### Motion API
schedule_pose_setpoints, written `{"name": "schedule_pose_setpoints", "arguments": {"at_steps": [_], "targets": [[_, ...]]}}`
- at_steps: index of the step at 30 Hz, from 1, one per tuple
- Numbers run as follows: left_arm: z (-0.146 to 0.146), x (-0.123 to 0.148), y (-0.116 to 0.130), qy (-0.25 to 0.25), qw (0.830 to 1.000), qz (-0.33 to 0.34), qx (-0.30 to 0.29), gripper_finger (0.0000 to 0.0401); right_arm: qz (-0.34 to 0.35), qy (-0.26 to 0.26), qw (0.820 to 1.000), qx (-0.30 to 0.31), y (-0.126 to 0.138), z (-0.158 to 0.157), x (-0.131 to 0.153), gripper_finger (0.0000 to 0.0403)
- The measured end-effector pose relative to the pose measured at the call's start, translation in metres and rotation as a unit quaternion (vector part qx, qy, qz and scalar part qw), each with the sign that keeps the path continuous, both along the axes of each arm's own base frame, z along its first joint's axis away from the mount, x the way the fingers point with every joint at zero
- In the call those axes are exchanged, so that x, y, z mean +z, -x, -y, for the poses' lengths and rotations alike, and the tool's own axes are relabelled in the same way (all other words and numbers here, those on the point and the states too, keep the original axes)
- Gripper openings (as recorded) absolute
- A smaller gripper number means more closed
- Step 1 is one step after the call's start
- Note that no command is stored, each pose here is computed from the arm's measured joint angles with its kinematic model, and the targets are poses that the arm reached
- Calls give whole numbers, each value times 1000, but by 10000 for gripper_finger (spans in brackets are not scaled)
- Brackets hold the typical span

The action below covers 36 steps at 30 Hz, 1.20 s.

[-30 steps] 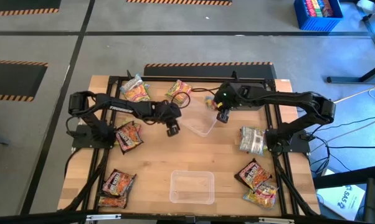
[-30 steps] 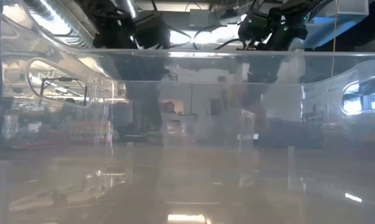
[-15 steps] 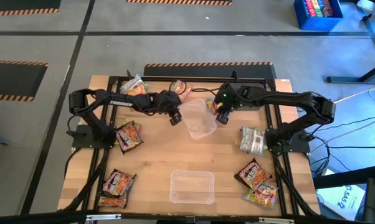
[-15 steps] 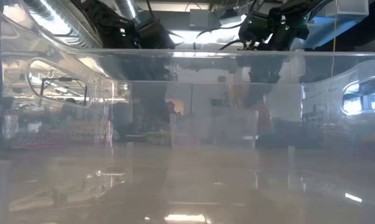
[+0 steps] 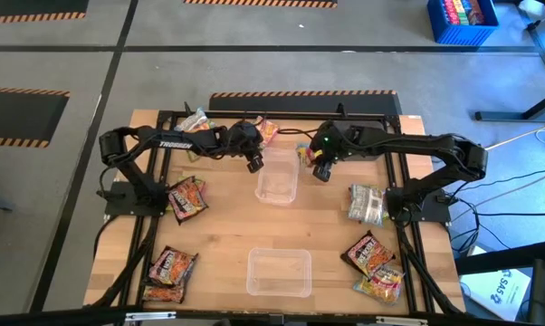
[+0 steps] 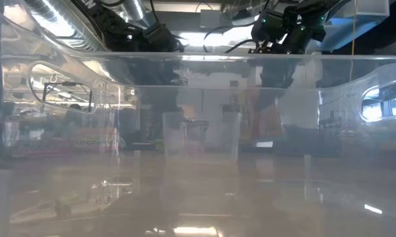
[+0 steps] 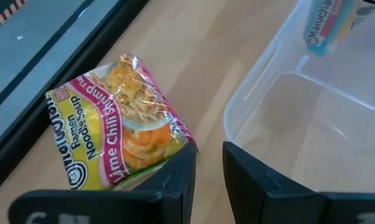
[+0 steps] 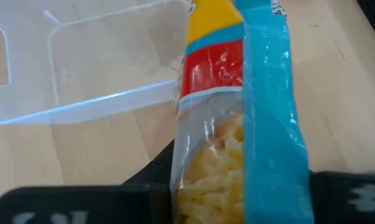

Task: Sort Maruchan noodles
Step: Put the blue noodle pack into the top transparent bin

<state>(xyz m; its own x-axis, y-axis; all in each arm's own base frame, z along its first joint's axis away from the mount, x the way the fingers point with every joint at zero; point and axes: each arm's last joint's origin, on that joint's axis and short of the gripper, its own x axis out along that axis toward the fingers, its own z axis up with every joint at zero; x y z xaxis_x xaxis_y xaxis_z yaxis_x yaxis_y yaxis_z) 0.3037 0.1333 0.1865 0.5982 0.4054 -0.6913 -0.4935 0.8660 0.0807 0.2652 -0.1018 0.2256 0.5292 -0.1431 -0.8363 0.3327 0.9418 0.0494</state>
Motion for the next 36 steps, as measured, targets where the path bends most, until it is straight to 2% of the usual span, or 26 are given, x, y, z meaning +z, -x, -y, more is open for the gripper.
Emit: {"name": "schedule_pose_setpoints", "arguments": {"at_steps": [4, 8, 13, 17, 21, 25, 28, 33, 36], "targets": [[3, 7, 7, 2, 1000, -14, 0, 74, -14, 11, 1000, -6, 5, -1, 4, 97], [12, 33, 21, -2, 1000, -1, -8, 74, 13, 41, 999, -5, 13, -3, 34, 97], [28, 76, 38, -28, 997, 69, -24, 74, 142, 91, 985, 25, 22, -8, 65, 97], [41, 100, 42, -86, 988, 113, -58, 82, 250, 114, 959, 65, 23, -11, 63, 97], [54, 110, 35, -100, 974, 163, -122, 114, 320, 120, 935, 95, 20, -13, 50, 97], [60, 114, 27, -102, 962, 201, -155, 159, 366, 120, 915, 124, 17, -14, 37, 97], [62, 120, 25, -102, 952, 236, -167, 195, 384, 125, 906, 130, 19, -15, 33, 97], [63, 126, 23, -68, 937, 282, -196, 244, 404, 115, 895, 152, 19, -17, 33, 97], [63, 124, 20, -61, 936, 284, -200, 261, 417, 116, 887, 160, 19, -17, 36, 97]]}}
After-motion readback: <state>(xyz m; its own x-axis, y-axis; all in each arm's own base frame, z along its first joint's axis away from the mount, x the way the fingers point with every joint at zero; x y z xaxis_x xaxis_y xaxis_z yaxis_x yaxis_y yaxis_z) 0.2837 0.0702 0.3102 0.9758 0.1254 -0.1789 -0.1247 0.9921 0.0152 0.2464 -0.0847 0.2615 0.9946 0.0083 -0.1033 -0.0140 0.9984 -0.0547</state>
